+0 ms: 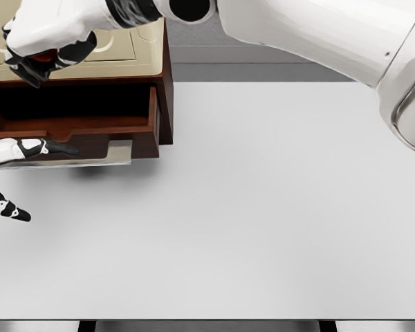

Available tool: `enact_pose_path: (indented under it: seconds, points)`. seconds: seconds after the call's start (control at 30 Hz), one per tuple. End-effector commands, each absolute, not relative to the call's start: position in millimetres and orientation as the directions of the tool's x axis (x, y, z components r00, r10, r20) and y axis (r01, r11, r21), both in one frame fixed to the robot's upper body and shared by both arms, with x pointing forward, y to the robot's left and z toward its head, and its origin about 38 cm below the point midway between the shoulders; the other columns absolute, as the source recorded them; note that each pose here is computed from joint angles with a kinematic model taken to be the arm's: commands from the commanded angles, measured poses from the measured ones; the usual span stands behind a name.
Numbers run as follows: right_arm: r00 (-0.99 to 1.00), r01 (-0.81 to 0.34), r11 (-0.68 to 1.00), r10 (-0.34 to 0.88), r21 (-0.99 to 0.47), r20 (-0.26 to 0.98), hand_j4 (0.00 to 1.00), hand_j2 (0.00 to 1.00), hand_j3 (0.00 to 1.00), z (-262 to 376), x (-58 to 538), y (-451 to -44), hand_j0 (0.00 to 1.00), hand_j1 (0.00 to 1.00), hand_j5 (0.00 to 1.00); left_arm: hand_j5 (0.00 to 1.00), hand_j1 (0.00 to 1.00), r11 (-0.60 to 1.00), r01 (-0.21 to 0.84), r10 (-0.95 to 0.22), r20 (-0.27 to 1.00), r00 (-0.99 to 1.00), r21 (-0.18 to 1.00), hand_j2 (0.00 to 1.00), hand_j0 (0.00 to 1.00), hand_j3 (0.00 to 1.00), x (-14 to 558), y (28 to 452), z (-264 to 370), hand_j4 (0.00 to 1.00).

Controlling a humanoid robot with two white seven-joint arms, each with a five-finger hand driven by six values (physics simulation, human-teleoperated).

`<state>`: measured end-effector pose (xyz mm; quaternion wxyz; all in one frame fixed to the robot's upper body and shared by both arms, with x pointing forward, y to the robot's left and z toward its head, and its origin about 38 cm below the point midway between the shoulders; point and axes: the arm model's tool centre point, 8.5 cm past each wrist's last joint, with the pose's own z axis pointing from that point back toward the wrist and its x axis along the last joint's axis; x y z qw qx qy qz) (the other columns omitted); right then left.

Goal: Open the cabinet drawer with left arm, and place a switch into the drawer with right arm

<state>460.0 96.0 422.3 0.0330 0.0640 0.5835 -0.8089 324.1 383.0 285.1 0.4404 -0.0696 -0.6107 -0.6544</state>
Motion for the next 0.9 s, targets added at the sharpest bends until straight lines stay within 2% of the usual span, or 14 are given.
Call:
enact_pose_path:
  seconds: [0.0, 0.47, 0.6, 0.73, 0.87]
  points:
    - [-0.990, 0.121, -0.318, 0.030, -0.940, -0.138, 0.42, 0.42, 0.42, 423.6, 461.9, 94.8, 0.42, 0.42, 0.42, 1.00, 1.00, 0.140, 0.661, -0.490, 0.632, -0.601, 0.737, 1.00, 1.00, 1.00, 324.5, 383.3, 286.8, 1.00]
    - [-0.991, 0.127, -0.321, 0.008, -0.939, -0.137, 0.45, 0.45, 0.45, 421.2, 456.0, 98.1, 0.45, 0.45, 0.45, 1.00, 1.00, 0.140, 0.662, -0.490, 0.632, -0.600, 0.736, 1.00, 1.00, 1.00, 324.4, 383.1, 286.0, 1.00]
    - [-0.990, 0.128, -0.315, 0.008, -0.940, -0.138, 0.51, 0.51, 0.51, 421.7, 456.0, 98.3, 0.51, 0.51, 0.51, 1.00, 1.00, 0.140, 0.662, -0.490, 0.632, -0.600, 0.736, 1.00, 1.00, 1.00, 324.4, 383.1, 286.0, 1.00]
    - [-0.991, 0.128, -0.297, 0.007, -0.946, -0.136, 0.51, 0.51, 0.51, 425.8, 455.1, 99.2, 0.51, 0.51, 0.51, 1.00, 1.00, 0.140, 0.666, -0.490, 0.636, -0.596, 0.732, 1.00, 1.00, 1.00, 323.7, 383.2, 284.0, 1.00]
    - [-0.989, 0.119, -0.289, 0.048, -0.950, -0.138, 0.51, 0.51, 0.51, 429.2, 466.4, 92.8, 0.51, 0.51, 0.51, 1.00, 1.00, 0.141, 0.667, -0.488, 0.638, -0.596, 0.732, 1.00, 1.00, 1.00, 323.8, 382.6, 283.5, 1.00]
